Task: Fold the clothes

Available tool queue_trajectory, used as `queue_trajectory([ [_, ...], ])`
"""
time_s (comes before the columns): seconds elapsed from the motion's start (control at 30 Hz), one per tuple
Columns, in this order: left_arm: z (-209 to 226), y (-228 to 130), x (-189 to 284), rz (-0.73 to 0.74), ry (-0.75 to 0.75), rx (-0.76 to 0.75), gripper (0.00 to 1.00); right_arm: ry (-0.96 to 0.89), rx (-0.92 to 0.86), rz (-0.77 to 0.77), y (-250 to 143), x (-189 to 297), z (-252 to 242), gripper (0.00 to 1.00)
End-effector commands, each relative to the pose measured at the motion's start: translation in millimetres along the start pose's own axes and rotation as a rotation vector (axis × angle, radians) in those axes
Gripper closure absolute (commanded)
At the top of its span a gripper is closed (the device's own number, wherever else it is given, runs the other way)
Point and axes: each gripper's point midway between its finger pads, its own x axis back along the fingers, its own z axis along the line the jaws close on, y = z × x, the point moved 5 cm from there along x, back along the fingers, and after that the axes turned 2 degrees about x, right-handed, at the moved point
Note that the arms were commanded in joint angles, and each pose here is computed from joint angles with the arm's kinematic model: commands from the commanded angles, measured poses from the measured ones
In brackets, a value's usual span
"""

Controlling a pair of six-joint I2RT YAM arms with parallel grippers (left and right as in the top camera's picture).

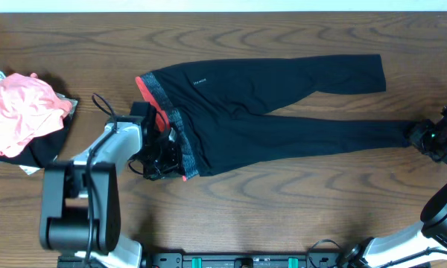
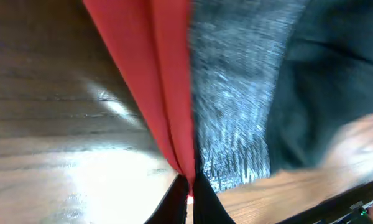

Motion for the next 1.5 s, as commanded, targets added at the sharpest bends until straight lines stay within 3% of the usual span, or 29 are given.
queue_trajectory([
  [0.0, -13.8, 2.5, 23.4, -0.109, -0.031, -0.089, 0.94, -0.008, -0.012, -0.015, 7.0, 1.8, -3.2, 0.99],
  [0.2, -32.2, 7.4, 56.7, -0.284, -0.068, -0.172, 0.94, -0.008, -0.013, -0.012, 6.4, 1.8, -3.3, 0.99],
  [0.33, -32.9, 5.5, 59.3, -0.288, -0.073, -0.141, 0.94, -0.008, -0.013, -0.012, 6.4, 1.8, -3.3, 0.99],
  [0.43, -28.1, -2.4, 56.3, -0.242, -0.062, -0.020, 0.94, -0.008, -0.013, -0.012, 6.4, 1.8, -3.3, 0.99],
  [0.5, -14.3, -12.5, 53.8, -0.204, 0.013, 0.201, 0.93, -0.008, -0.013, -0.012, 6.4, 1.8, -3.3, 0.99],
  [0.57, -1.2, -24.3, 51.4, -0.175, 0.085, 0.443, 0.83, -0.008, -0.013, -0.012, 6.5, 1.8, -3.3, 0.99],
  [0.6, -0.7, -25.9, 49.6, -0.168, 0.080, 0.482, 0.73, -0.008, -0.013, -0.012, 6.5, 1.8, -3.3, 0.99],
  [0.67, -5.8, -25.1, 45.1, -0.157, 0.025, 0.509, 0.70, -0.008, -0.013, -0.012, 6.5, 1.8, -3.3, 0.99],
  [0.73, -7.8, -25.5, 40.0, -0.146, -0.014, 0.552, 0.56, -0.008, -0.013, -0.012, 6.4, 1.8, -3.2, 0.99],
  [0.83, -3.3, -25.9, 27.4, -0.149, -0.041, 0.581, 0.46, -0.008, -0.013, -0.011, 6.2, 1.8, -3.2, 0.99],
  [1.07, 4.6, -26.0, -14.1, -0.176, -0.217, 0.624, 0.44, -0.008, -0.013, -0.011, 6.3, 1.8, -3.2, 0.99],
  [1.47, 12.2, -40.7, -34.3, -0.137, -0.276, 0.701, 0.43, -0.008, -0.013, -0.011, 6.3, 1.8, -3.2, 0.98],
])
